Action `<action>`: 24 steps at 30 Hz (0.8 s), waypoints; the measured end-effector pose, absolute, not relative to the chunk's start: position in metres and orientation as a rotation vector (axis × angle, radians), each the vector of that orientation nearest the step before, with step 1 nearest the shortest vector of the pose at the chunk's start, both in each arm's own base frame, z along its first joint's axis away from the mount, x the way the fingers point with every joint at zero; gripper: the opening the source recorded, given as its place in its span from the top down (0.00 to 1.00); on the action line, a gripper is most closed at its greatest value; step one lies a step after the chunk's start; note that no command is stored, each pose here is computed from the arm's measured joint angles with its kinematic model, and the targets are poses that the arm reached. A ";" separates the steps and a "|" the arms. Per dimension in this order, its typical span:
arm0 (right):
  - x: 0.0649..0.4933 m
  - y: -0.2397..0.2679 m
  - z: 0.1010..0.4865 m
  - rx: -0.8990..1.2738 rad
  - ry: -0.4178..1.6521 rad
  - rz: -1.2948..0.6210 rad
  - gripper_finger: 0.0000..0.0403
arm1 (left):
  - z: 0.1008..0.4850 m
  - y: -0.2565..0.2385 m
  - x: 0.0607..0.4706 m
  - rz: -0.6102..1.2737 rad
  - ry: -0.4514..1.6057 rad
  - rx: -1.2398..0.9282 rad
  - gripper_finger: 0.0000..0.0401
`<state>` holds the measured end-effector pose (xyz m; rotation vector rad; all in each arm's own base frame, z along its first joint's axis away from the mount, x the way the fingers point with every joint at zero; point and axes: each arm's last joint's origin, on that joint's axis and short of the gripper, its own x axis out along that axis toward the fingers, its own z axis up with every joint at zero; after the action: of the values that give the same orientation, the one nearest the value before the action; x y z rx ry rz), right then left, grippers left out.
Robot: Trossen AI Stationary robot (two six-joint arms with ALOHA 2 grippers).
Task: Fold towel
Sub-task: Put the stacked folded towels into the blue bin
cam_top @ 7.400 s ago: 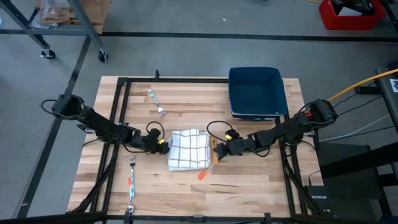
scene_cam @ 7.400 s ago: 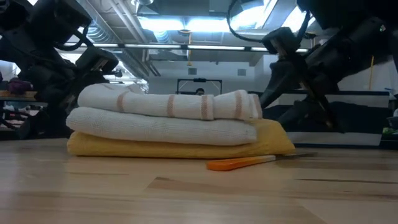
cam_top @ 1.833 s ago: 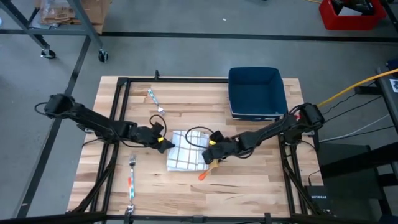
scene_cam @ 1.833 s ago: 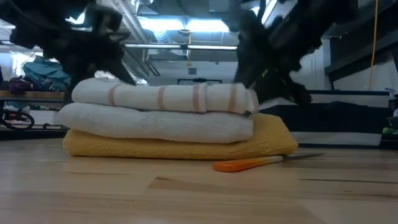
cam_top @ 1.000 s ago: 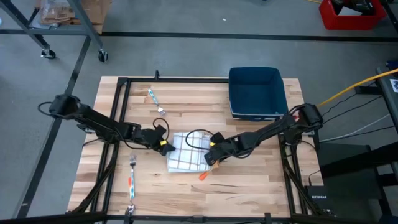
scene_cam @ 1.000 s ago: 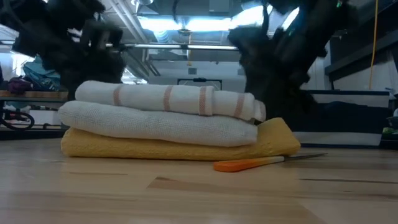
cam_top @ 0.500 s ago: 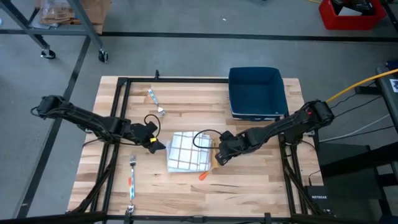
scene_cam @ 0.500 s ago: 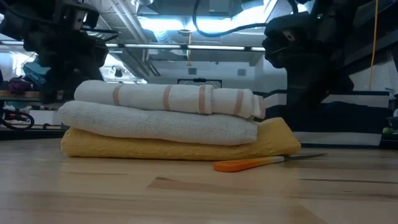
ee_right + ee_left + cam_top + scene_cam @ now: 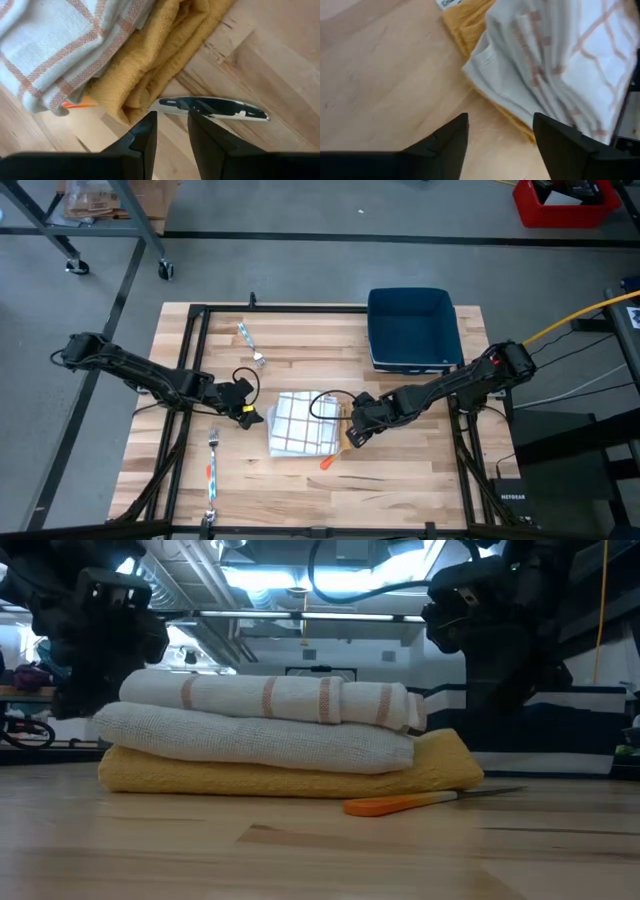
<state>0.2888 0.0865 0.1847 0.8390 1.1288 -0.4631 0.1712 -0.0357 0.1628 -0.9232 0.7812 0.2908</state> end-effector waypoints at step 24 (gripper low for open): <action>0.304 0.090 0.140 0.929 1.317 -0.442 0.72 | 0.153 -0.048 0.171 0.290 0.862 -0.932 0.41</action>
<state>0.3045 0.0900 0.1396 0.9291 1.3174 -0.4421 0.1710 -0.0484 0.1533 -0.9316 0.8621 0.2905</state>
